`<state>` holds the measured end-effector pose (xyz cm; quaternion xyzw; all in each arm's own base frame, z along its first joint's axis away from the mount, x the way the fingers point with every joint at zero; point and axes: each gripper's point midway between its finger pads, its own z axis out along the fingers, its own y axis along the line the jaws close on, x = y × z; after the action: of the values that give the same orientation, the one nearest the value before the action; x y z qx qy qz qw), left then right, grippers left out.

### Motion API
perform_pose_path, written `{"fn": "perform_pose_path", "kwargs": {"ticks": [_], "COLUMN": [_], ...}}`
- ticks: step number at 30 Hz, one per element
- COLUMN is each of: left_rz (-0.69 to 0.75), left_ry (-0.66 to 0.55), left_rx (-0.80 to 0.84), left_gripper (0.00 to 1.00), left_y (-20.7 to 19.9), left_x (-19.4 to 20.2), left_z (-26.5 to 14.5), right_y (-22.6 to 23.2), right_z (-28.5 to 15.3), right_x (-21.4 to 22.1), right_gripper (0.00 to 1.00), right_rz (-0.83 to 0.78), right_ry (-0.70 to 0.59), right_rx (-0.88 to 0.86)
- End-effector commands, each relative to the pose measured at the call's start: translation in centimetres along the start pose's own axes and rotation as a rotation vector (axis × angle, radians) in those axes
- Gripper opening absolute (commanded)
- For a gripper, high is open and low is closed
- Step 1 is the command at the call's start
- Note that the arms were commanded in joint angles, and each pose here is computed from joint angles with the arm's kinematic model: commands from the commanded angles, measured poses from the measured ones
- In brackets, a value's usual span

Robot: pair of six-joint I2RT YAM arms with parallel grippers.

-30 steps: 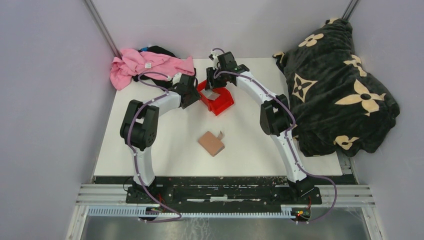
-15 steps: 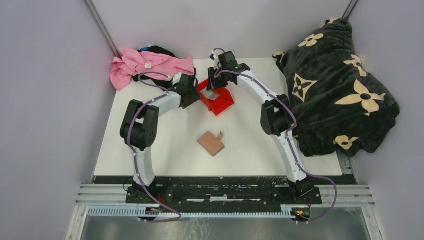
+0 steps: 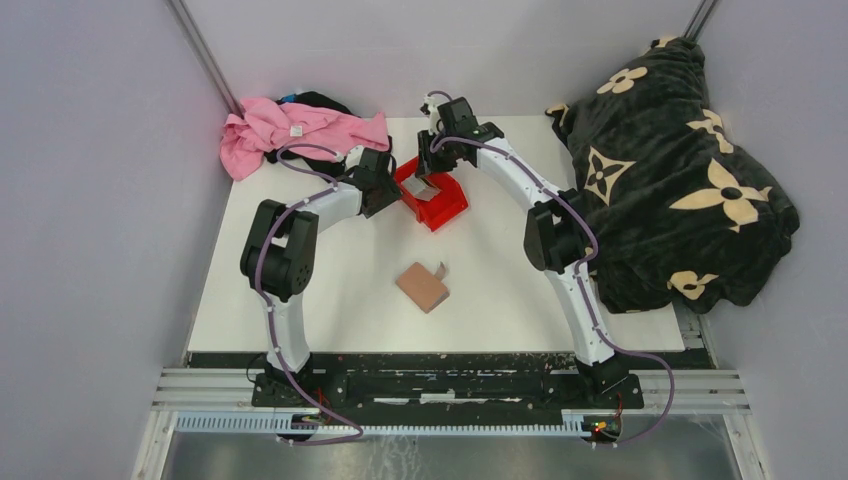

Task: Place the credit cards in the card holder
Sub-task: Pick up the credit card from the storage box.

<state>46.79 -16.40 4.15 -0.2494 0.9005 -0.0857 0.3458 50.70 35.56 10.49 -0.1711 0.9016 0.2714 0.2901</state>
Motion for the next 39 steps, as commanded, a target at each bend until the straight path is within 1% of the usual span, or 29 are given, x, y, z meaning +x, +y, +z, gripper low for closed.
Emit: {"fn": "perform_pose_path", "kwargs": {"ticks": [1, 6, 10, 12, 16, 21, 26, 32, 37, 39], "left_rz": [0.021, 0.022, 0.022, 0.024, 0.031, 0.034, 0.044, 0.044, 0.076, 0.09], "left_ry": [-0.049, -0.05, -0.051, -0.054, -0.063, -0.085, -0.116, -0.142, -0.153, -0.155], "left_rx": [0.047, 0.051, 0.057, 0.057, 0.056, 0.061, 0.077, 0.125, 0.259, 0.359], "left_gripper": [0.67, 0.67, 0.67, 0.67, 0.67, 0.67, 0.67, 0.68, 0.69, 0.69], "left_y": [-1.2, -1.4, -1.5, -1.4, -1.2, -1.1, -1.3, -1.8, -2.9, -3.6], "left_x": [-1.5, -1.5, -1.6, -1.6, -1.7, -2.2, -3.0, -3.2, -2.2, -1.6], "left_z": [-1.1, -1.2, -1.5, -1.7, -2.3, -3.6, -5.7, -8.6, -11.9, -13.5], "right_y": [2.4, 2.2, 1.5, 0.9, -0.5, -1.5, -0.6, 1.0, 3.6, 4.9], "right_z": [-4.1, -4.4, -4.9, -5.3, -6.3, -7.9, -10.0, -12.7, -16.1, -17.3], "right_x": [-3.7, -3.7, -3.6, -3.6, -3.9, -4.7, -5.9, -5.8, -4.7, -3.7], "right_gripper": [0.36, 0.32, 0.28, 0.24, 0.12, 0.01, 0.01, 0.01, 0.01, 0.01], "right_rz": [-0.035, -0.045, -0.058, -0.073, -0.112, -0.139, -0.152, -0.152, -0.094, -0.067], "right_ry": [-0.099, -0.096, -0.091, -0.092, -0.101, -0.13, -0.171, -0.195, -0.209, -0.196], "right_rx": [-0.019, 0.0, 0.046, 0.084, 0.178, 0.262, 0.274, 0.263, 0.174, 0.114]}}
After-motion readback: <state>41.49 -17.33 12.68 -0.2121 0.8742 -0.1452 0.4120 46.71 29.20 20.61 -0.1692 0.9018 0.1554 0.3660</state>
